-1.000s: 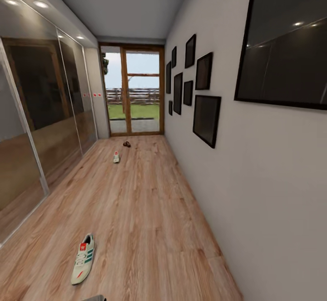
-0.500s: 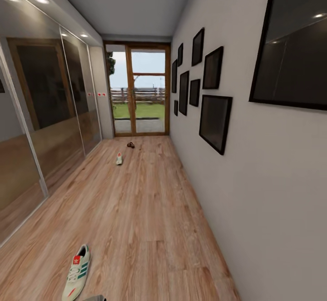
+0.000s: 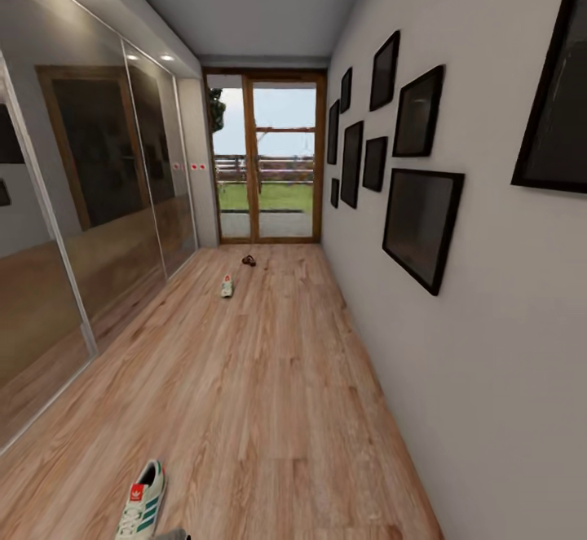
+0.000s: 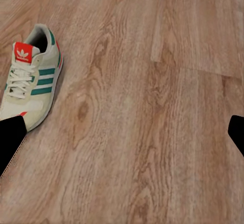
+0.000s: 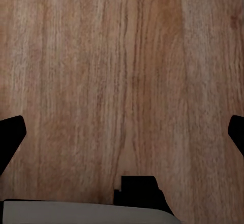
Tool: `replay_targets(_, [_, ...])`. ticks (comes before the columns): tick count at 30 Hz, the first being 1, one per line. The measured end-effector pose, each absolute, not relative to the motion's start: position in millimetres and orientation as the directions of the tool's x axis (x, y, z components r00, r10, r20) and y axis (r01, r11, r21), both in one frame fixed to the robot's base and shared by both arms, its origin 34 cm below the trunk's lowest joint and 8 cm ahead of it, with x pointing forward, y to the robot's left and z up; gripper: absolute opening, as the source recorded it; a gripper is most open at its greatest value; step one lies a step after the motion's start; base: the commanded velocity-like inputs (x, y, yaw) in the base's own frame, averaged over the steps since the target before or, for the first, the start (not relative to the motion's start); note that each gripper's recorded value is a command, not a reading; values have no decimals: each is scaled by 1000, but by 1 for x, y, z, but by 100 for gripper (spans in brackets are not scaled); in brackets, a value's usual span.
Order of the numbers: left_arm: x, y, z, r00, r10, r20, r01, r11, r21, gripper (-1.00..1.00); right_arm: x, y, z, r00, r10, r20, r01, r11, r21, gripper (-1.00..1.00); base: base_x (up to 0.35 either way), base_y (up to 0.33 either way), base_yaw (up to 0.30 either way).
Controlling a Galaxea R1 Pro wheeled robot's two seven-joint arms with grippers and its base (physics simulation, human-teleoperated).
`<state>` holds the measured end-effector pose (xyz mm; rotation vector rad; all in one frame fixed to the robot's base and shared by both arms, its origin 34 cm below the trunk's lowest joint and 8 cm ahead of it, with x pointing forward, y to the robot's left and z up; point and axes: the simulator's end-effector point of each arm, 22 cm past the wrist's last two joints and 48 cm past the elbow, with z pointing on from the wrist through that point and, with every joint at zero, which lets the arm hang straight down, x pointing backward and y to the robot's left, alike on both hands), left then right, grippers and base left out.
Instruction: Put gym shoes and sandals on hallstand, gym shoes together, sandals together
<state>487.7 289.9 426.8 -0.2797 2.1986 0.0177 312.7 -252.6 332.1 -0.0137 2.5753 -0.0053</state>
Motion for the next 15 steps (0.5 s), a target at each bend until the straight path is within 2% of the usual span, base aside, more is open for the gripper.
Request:
replay_targets(5, [487, 290, 426, -578, -193, -793, -207, 975, -87, 100, 312, -253, 332, -845, -11, -534, -9, 1000, -7, 100, 347, 0, 72])
replay_targets(15, [487, 290, 426, -579, -193, -792, -206, 975, -87, 100, 311, -253, 331, -846, -11, -533, -8, 1000, -7, 100, 348, 0, 11])
